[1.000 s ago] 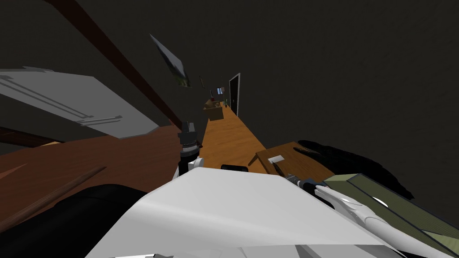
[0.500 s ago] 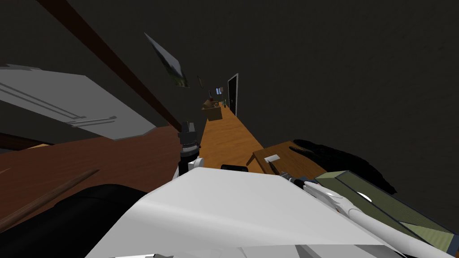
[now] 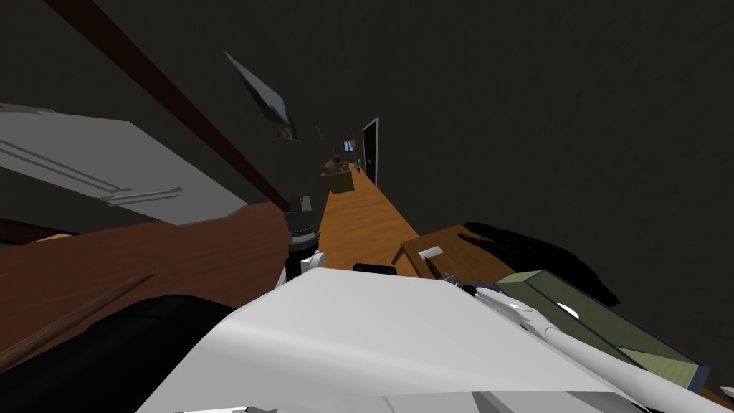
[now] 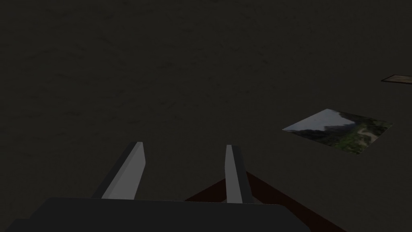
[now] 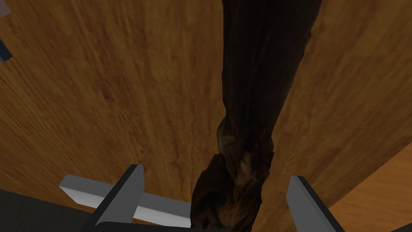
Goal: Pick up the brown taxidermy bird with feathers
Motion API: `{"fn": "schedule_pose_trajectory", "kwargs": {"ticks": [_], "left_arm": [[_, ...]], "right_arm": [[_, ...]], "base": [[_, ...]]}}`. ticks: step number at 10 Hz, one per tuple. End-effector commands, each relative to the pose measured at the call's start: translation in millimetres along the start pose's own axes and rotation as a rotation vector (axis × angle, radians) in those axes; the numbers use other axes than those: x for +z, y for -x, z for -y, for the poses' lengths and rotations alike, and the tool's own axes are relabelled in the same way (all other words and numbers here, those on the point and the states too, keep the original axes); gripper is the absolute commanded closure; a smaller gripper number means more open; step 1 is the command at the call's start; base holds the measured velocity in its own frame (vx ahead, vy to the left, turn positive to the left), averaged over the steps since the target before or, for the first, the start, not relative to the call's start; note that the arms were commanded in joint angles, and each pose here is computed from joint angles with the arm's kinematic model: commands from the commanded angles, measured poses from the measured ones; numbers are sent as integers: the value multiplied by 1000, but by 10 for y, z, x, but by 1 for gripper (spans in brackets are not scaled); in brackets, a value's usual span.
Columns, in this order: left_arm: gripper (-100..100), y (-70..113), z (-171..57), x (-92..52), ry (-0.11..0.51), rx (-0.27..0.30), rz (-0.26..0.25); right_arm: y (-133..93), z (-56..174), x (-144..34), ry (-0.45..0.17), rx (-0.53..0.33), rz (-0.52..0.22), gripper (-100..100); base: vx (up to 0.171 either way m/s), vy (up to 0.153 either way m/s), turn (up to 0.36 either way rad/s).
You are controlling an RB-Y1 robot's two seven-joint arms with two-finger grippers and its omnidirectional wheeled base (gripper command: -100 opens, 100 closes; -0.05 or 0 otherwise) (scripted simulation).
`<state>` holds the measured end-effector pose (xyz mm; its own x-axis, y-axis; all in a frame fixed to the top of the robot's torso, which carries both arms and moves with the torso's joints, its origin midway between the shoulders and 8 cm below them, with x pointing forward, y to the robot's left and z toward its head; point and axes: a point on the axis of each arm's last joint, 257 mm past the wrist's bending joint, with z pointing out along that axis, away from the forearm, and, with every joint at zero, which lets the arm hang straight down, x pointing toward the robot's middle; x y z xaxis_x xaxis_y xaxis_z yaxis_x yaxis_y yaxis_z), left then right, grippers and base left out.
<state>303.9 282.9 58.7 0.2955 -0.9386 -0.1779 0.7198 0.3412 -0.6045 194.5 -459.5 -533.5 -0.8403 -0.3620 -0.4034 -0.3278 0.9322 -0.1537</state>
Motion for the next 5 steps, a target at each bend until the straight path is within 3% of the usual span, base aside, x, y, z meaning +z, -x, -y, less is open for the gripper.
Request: {"fn": "schedule_pose_trajectory", "kwargs": {"ticks": [1, 3, 4, 5], "left_arm": [[0, 0, 0, 0, 0, 0, 0], [0, 0, 0, 0, 0, 0, 0], [0, 0, 0, 0, 0, 0, 0], [0, 0, 0, 0, 0, 0, 0]], "right_arm": [[48, -128, 13, 2, -2, -1, -100], [36, -108, 7, 1, -2, -1, -100], [36, -107, 10, -1, -2, -2, 100], [36, -121, 11, 2, -2, -1, 100]], "base": [[0, -62, -35], [0, -34, -6], [0, 0, 0], [0, 0, 0]]}}
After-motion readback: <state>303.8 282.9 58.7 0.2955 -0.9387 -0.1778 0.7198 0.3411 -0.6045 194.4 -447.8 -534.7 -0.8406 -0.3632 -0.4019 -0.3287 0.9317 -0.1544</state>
